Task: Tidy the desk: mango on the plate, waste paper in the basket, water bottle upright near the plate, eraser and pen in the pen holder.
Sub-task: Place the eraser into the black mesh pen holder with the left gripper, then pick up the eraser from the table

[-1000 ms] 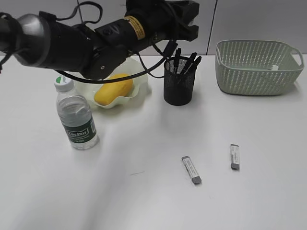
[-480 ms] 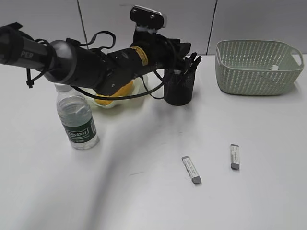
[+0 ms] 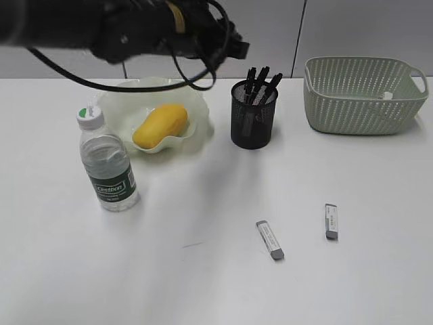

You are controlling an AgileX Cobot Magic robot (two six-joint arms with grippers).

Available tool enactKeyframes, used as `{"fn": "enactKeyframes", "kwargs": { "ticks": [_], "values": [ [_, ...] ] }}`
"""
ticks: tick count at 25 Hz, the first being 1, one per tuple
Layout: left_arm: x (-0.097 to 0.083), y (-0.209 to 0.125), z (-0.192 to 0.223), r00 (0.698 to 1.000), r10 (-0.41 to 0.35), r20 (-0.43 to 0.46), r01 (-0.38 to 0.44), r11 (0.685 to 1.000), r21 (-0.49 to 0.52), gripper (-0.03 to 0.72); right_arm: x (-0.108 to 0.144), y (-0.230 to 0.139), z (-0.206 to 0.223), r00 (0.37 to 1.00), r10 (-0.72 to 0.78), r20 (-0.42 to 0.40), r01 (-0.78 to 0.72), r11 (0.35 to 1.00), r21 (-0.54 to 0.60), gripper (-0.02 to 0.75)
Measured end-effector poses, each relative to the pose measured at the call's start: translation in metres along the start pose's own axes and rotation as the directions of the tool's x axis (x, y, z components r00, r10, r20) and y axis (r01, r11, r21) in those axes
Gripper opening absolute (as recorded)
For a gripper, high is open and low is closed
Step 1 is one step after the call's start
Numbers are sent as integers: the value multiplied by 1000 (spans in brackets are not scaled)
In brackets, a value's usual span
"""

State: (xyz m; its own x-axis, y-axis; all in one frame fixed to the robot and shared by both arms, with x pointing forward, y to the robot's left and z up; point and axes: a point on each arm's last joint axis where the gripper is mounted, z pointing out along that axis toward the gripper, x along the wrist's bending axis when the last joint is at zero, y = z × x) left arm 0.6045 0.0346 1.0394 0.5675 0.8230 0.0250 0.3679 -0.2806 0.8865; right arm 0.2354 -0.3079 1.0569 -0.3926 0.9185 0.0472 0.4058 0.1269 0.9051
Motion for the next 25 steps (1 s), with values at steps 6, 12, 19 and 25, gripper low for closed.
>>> {"fn": "enactKeyframes", "kwargs": {
  "ticks": [6, 12, 19, 25],
  "values": [
    [7, 7, -128, 995, 36, -94, -26, 994, 111, 253, 0, 0, 0, 1000, 0, 0, 0, 1000, 0, 372],
    [17, -65, -277, 991, -33, -129, 52, 988, 147, 384, 0, 0, 0, 1000, 0, 0, 0, 1000, 0, 372],
    [23, -149, -381, 984, -165, -71, 171, 982, 76, 577, 0, 0, 0, 1000, 0, 1, 0, 1000, 0, 372],
    [22, -181, -402, 989, -143, -30, 144, 987, 63, 585, 0, 0, 0, 1000, -1, 1, 1, 1000, 0, 372]
  ]
}}
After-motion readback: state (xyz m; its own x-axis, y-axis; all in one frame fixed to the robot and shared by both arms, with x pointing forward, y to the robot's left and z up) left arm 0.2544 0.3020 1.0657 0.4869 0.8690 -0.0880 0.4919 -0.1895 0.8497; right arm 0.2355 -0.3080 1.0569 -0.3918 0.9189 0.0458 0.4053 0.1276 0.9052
